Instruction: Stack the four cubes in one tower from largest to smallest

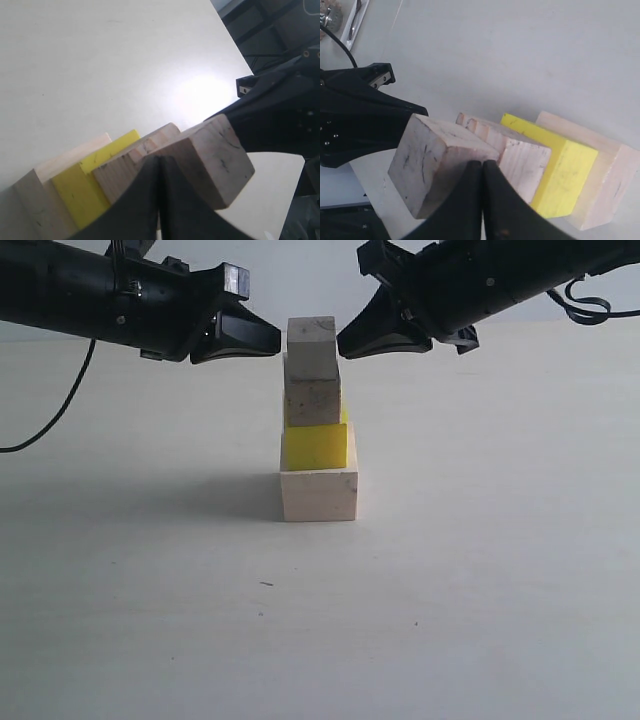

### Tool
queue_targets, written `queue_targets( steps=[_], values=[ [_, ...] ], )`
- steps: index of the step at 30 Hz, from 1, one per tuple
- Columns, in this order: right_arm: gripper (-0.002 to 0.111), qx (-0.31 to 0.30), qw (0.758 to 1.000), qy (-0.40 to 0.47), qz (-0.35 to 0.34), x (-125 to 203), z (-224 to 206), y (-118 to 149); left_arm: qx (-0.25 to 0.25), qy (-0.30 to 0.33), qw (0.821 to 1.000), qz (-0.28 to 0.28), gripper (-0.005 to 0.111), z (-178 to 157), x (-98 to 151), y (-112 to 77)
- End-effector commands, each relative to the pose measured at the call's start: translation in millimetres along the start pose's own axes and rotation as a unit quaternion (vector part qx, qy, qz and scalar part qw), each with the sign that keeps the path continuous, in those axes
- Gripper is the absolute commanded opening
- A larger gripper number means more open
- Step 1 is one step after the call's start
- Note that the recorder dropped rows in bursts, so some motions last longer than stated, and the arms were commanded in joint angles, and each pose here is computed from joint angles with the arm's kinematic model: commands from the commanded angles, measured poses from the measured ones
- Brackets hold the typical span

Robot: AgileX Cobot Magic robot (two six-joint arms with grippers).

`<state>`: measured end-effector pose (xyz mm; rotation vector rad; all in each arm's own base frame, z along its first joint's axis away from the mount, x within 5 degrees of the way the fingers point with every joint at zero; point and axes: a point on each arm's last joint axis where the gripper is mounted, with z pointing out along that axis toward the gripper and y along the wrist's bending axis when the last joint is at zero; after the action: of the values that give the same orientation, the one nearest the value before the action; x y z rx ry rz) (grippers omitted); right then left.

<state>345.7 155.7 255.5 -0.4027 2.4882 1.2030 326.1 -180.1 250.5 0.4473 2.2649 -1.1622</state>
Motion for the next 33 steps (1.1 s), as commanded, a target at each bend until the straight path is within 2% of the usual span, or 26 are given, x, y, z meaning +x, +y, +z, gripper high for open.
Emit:
queue_targets(
  steps=[1, 33],
  values=[
    [0.0, -0.001, 1.0, -0.013, -0.01, -4.1, -3.6, 1.8, 0.003, -0.004, 1.0, -0.002, 0.0, -2.4, -0.9, -2.1],
    [0.0, -0.01, 0.999, -0.021, -0.043, -5.5, -3.1, 3.0, 0.005, -0.003, 1.0, -0.004, 0.0, -2.4, -0.8, -2.5]
  ],
)
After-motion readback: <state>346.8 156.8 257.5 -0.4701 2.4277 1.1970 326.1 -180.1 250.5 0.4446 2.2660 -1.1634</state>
